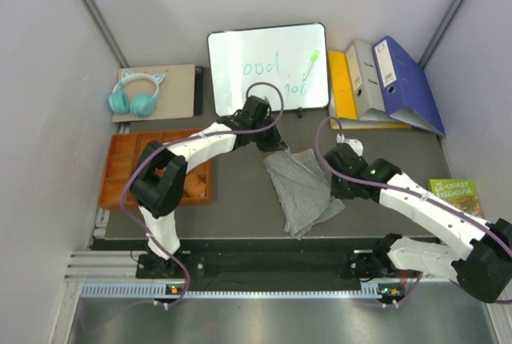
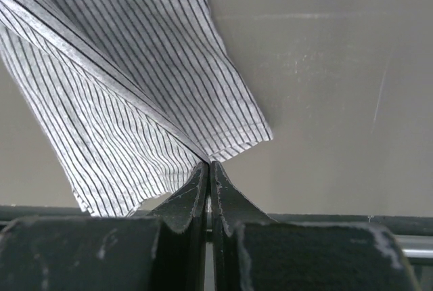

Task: Roll the underwear
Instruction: Fold the underwear at the center of the board.

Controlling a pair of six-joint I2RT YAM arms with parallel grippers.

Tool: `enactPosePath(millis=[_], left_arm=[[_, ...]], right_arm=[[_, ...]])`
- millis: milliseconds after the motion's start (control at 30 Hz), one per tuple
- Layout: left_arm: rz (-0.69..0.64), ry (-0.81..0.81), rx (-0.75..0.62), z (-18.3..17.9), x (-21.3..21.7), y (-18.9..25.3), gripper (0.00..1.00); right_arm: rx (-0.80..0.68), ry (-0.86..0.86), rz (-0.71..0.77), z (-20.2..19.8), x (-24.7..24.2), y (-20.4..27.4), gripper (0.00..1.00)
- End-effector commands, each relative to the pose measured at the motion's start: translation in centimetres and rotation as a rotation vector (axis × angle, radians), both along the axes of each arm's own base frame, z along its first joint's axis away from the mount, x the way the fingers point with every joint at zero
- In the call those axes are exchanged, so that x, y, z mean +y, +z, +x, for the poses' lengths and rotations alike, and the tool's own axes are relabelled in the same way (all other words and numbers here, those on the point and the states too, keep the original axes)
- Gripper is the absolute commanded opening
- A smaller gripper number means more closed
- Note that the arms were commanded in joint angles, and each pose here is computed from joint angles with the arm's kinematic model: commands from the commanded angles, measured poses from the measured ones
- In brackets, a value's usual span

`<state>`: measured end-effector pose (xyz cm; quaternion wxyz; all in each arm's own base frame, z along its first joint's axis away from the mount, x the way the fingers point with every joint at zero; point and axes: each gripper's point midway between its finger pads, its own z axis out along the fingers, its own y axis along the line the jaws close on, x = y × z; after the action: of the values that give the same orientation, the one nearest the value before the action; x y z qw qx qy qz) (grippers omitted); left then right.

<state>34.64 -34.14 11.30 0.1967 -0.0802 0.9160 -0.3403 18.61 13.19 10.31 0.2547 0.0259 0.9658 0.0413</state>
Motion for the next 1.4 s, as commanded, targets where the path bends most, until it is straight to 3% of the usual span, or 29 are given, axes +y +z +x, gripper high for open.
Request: enactPosePath(millis=[0, 533, 1367], left_arm=[[-0.044, -0.001, -0.048, 1.6, -1.7, 1.2, 0.00], [-0.018, -0.040, -0.013, 2.3, -3.5, -2.0, 0.00], [0.003, -0.105, -0.019, 2.5, -7.6, -3.2, 0.00]], right_arm=[[-0.007, 0.011, -0.024, 0.7, -0.4, -0.7, 0.00], [0.053, 0.001, -0.104, 1.3, -1.2, -3.8, 0.00], [0.122, -0.017, -0.167, -0.5, -3.0, -5.8, 0.00]])
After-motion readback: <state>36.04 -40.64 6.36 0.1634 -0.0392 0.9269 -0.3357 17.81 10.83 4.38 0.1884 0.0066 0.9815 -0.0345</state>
